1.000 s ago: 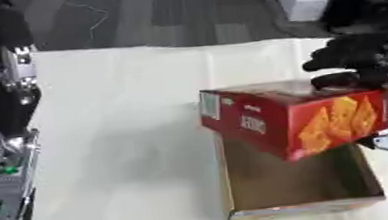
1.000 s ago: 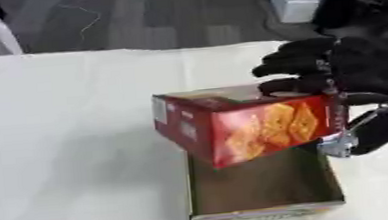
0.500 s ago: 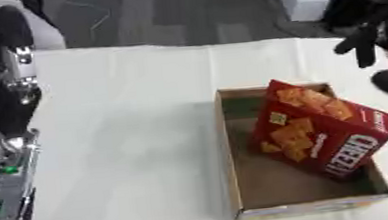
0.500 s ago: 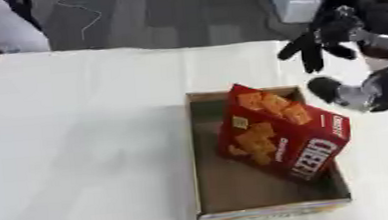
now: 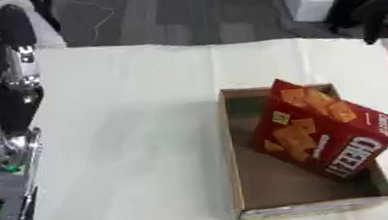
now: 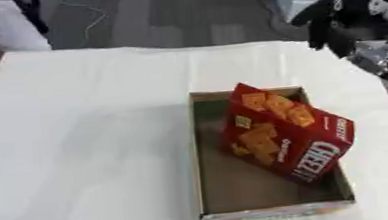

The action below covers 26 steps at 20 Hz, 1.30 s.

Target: Pick up objects on the table and place them in the box.

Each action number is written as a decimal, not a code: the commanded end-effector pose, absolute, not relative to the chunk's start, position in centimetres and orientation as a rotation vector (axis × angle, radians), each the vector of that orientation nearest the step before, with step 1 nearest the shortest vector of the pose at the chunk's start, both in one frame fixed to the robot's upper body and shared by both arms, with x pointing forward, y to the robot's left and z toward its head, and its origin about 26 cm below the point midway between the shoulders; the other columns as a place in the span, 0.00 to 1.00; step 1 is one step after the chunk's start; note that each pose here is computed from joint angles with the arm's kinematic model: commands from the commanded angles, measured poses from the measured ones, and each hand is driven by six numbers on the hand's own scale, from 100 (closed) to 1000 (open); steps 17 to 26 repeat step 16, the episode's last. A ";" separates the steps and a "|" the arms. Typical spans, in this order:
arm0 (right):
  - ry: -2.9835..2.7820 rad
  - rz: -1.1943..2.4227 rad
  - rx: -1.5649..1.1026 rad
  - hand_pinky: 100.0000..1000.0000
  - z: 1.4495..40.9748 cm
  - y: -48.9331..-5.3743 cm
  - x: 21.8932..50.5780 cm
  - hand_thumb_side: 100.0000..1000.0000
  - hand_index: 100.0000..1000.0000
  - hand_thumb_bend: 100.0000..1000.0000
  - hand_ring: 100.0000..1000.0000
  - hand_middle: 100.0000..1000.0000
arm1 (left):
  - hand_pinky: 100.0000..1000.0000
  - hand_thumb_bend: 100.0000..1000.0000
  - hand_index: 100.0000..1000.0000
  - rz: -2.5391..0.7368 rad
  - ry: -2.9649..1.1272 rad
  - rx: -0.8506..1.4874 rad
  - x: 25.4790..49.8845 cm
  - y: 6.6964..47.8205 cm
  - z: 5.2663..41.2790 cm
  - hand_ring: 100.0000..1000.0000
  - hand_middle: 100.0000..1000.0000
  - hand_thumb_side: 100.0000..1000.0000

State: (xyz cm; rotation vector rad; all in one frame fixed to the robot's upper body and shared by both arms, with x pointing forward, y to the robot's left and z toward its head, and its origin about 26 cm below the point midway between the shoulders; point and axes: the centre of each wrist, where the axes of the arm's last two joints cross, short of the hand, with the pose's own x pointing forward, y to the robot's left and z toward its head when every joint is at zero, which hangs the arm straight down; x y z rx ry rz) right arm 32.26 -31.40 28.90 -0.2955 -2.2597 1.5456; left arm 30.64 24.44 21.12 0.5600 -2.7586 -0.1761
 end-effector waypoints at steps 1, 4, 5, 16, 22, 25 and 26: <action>-2.398 1.362 -0.323 0.01 30.1 -32.0 31.7 0.81 0.74 0.00 0.37 0.41 | 0.77 0.12 0.88 -0.167 -2.781 0.563 30.5 24.3 21.7 0.64 0.69 0.72; -2.469 1.164 -0.286 0.04 29.4 -32.1 31.4 0.82 0.71 0.00 0.40 0.44 | 0.76 0.12 0.88 -0.169 -2.783 0.558 30.5 24.2 21.8 0.64 0.69 0.72; -2.484 1.117 -0.276 0.05 29.3 -32.1 31.2 0.82 0.71 0.00 0.41 0.44 | 0.76 0.12 0.88 -0.172 -2.783 0.558 30.5 24.2 21.8 0.64 0.69 0.72; -2.751 0.639 -0.432 0.24 27.4 -31.1 29.4 0.87 0.74 0.00 0.53 0.57 | 0.76 0.08 0.88 -0.173 -2.789 0.506 30.5 23.9 22.0 0.63 0.68 0.76; -2.751 0.639 -0.432 0.24 27.4 -31.1 29.4 0.87 0.74 0.00 0.53 0.57 | 0.76 0.08 0.88 -0.173 -2.789 0.506 30.5 23.9 22.0 0.63 0.68 0.76; -2.751 0.639 -0.432 0.24 27.4 -31.1 29.4 0.87 0.74 0.00 0.53 0.57 | 0.76 0.08 0.88 -0.173 -2.789 0.506 30.5 23.9 22.0 0.63 0.68 0.76; -2.751 0.639 -0.432 0.24 27.4 -31.1 29.4 0.87 0.74 0.00 0.53 0.57 | 0.76 0.08 0.88 -0.173 -2.789 0.506 30.5 23.9 22.0 0.63 0.68 0.76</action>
